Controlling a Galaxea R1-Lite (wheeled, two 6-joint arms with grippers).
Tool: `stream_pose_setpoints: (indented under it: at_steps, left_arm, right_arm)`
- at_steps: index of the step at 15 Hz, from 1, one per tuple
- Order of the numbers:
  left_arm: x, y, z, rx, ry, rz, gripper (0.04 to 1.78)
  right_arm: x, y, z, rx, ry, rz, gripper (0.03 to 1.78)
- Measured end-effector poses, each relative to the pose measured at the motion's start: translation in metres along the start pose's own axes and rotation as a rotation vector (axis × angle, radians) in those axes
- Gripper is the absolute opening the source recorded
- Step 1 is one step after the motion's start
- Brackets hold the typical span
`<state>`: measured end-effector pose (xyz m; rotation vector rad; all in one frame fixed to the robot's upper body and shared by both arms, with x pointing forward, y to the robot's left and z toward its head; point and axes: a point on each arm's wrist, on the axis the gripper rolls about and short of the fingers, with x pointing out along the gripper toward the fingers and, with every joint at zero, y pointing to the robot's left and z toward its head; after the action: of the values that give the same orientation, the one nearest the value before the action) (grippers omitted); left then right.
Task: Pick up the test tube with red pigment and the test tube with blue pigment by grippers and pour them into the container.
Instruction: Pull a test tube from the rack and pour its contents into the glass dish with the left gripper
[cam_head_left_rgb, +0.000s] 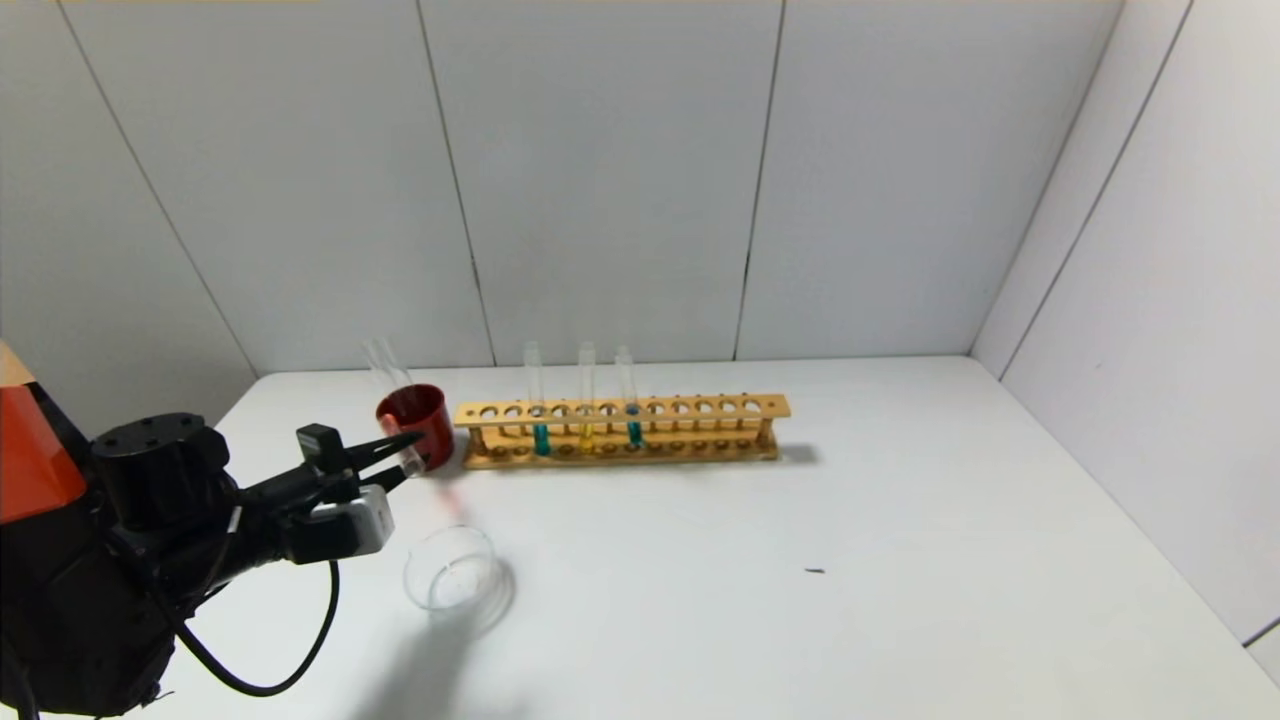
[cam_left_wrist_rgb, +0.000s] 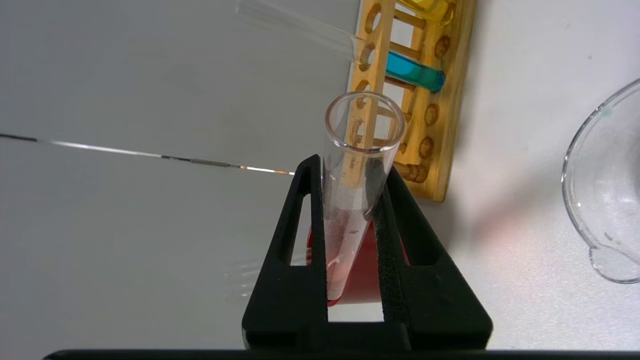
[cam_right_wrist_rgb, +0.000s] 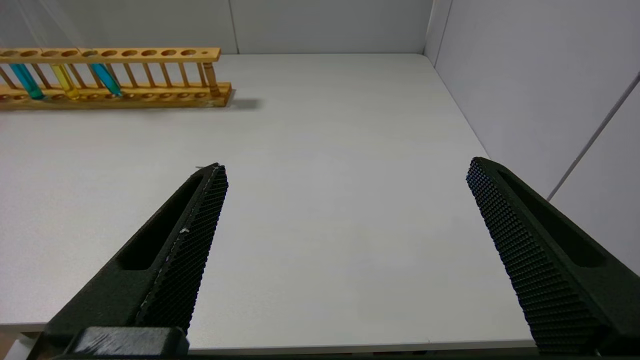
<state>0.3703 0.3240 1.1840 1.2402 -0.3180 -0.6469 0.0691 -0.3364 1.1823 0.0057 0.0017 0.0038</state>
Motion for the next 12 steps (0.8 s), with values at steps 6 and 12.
stream_pose_setpoints:
  at_steps: [6, 12]
  left_arm:
    - [0.0015, 0.0031, -0.0014, 0.087, -0.011, 0.01, 0.33]
    - [-0.0024, 0.0018, 0.0034, 0.171, -0.043, 0.0, 0.33]
  right_arm:
    - [0.0, 0.0, 0.0, 0.0, 0.0, 0.0, 1.75]
    - [0.0, 0.0, 0.0, 0.0, 0.0, 0.0, 1.75]
